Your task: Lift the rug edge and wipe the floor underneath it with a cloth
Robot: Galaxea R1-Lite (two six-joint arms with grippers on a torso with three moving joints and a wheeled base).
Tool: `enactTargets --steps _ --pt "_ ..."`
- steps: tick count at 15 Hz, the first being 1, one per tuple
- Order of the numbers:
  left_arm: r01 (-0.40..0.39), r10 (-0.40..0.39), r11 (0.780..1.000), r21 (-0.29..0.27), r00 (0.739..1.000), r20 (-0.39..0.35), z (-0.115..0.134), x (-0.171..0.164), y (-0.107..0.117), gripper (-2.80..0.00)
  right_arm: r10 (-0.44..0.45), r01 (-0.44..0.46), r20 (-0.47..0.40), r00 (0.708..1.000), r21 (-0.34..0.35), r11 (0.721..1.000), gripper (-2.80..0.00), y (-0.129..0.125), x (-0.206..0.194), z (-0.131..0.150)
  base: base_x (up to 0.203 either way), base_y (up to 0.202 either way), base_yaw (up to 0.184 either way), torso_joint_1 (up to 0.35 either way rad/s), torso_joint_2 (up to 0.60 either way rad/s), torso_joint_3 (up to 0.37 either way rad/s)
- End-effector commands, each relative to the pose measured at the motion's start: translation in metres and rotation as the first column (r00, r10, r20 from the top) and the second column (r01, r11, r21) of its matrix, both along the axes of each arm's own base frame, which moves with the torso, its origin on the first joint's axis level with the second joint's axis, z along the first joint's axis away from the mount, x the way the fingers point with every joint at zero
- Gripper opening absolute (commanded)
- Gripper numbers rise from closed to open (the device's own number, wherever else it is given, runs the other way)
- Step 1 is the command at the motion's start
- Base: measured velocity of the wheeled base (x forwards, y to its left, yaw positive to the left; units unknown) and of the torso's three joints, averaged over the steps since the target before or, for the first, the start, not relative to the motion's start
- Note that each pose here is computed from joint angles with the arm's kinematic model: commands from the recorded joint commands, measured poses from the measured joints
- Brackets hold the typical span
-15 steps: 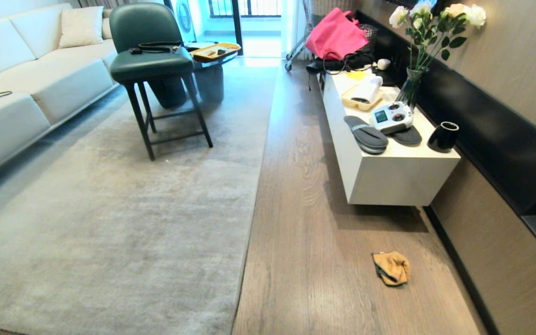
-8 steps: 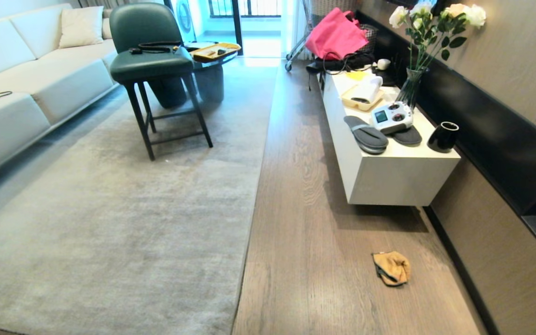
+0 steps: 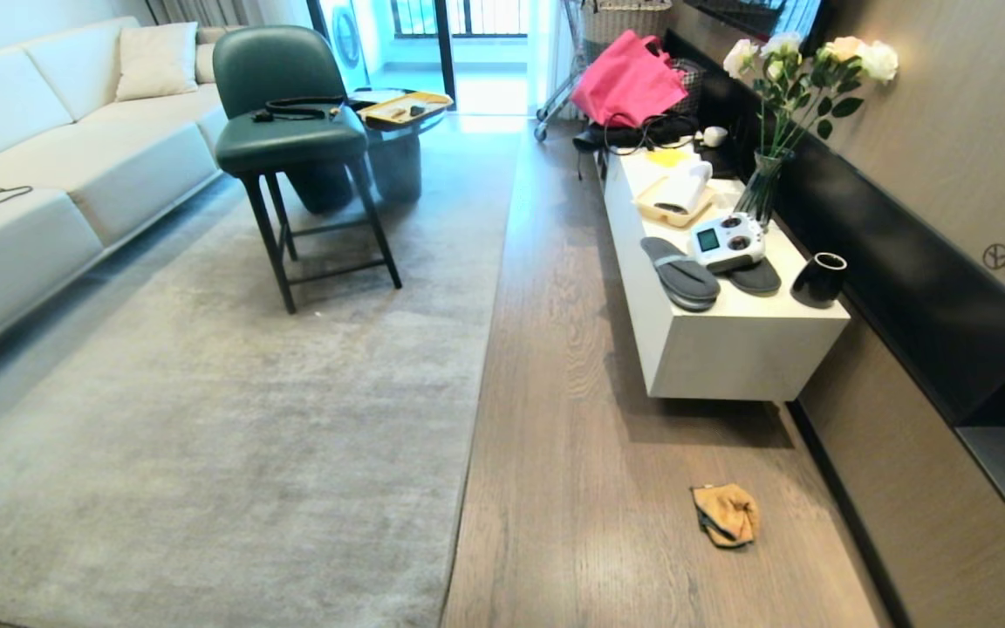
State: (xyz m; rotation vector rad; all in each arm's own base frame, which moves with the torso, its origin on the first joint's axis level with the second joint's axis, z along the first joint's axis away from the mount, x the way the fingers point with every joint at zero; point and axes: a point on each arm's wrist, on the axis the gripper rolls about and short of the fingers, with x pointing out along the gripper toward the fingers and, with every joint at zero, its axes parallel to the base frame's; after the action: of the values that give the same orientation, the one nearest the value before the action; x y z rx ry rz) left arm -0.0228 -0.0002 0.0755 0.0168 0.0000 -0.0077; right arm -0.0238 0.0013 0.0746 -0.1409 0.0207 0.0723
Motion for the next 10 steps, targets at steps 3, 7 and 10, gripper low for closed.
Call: enactTargets --steps 3,7,10 --pt "0.0 0.0 1.0 0.0 1.0 -0.001 -0.0001 0.0 0.0 -2.8 0.0 0.0 -0.003 1.0 -0.004 1.0 -2.8 0.0 0.0002 -0.0003 0.0 0.0 0.0 0.025 -0.43 -0.399" --pt "0.0 0.0 1.0 0.001 1.0 0.0 0.0 0.0 0.0 -2.8 0.0 0.0 -0.003 1.0 -0.007 1.0 -2.8 0.0 0.0002 -0.0005 0.0 0.0 0.0 0.081 -0.46 -0.384" --pt "0.0 0.0 1.0 0.0 1.0 0.0 0.0 0.0 0.0 -2.8 0.0 0.0 -0.003 1.0 -0.003 1.0 -2.8 0.0 0.0002 -0.0003 0.0 0.0 0.0 0.114 -0.49 -0.367"
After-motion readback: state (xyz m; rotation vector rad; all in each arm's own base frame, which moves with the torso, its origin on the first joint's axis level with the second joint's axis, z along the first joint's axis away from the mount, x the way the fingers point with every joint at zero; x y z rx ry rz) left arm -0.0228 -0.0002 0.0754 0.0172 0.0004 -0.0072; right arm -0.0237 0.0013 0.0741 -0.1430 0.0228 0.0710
